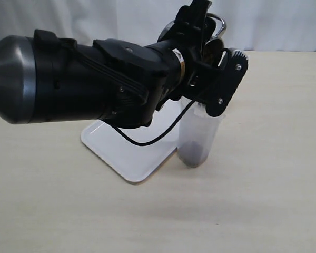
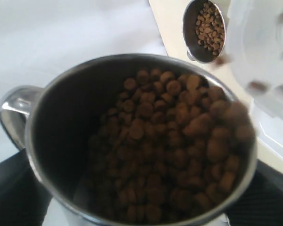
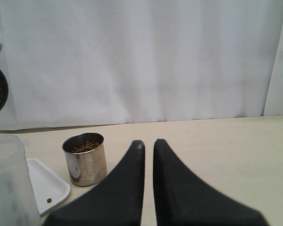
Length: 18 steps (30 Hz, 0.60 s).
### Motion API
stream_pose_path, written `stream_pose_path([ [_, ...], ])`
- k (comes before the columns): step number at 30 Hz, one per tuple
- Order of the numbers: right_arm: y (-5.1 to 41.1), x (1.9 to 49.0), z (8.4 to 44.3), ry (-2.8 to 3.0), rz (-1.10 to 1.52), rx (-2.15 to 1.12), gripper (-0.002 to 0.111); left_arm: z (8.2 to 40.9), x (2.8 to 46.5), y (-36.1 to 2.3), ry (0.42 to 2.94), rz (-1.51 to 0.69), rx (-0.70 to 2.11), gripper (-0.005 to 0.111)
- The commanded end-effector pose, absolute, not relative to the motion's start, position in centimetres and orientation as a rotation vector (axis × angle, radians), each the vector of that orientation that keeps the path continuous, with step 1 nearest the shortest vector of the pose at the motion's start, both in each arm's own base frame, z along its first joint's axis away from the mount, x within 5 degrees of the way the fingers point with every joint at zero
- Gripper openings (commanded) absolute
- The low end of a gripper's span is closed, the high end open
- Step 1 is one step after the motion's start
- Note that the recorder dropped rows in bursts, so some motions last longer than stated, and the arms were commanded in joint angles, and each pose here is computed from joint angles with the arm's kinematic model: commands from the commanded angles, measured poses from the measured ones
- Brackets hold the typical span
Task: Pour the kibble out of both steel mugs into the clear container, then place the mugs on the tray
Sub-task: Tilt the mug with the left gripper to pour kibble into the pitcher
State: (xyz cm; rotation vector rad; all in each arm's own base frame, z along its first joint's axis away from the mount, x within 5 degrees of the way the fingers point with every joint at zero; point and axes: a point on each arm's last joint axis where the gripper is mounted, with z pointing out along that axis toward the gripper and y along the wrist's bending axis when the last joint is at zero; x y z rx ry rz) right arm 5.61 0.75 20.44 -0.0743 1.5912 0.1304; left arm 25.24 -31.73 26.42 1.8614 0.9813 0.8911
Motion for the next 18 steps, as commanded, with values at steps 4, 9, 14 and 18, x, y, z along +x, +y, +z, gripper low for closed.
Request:
stream_pose_path([
  [4, 0.72, 5.6, 20.33, 1.592, 0.128, -0.068, 0.005, 27.26, 25.3, -31.81, 0.937, 0.926, 1.845, 0.0],
  [9, 0.72, 5.6, 20.33, 1.592, 0.128, -0.068, 0.005, 27.28, 25.31, -31.82, 0.933, 0.929, 1.845, 0.0],
  [14, 0.72, 5.6, 20.33, 1.592, 0.128, -0.068, 0.005, 27.33, 25.32, -31.84, 0.92, 0.938, 1.847, 0.0],
  [18, 0.72, 5.6, 20.33, 1.592, 0.128, -0.068, 0.005, 27.39, 25.34, -31.86, 0.904, 0.948, 1.85, 0.0],
])
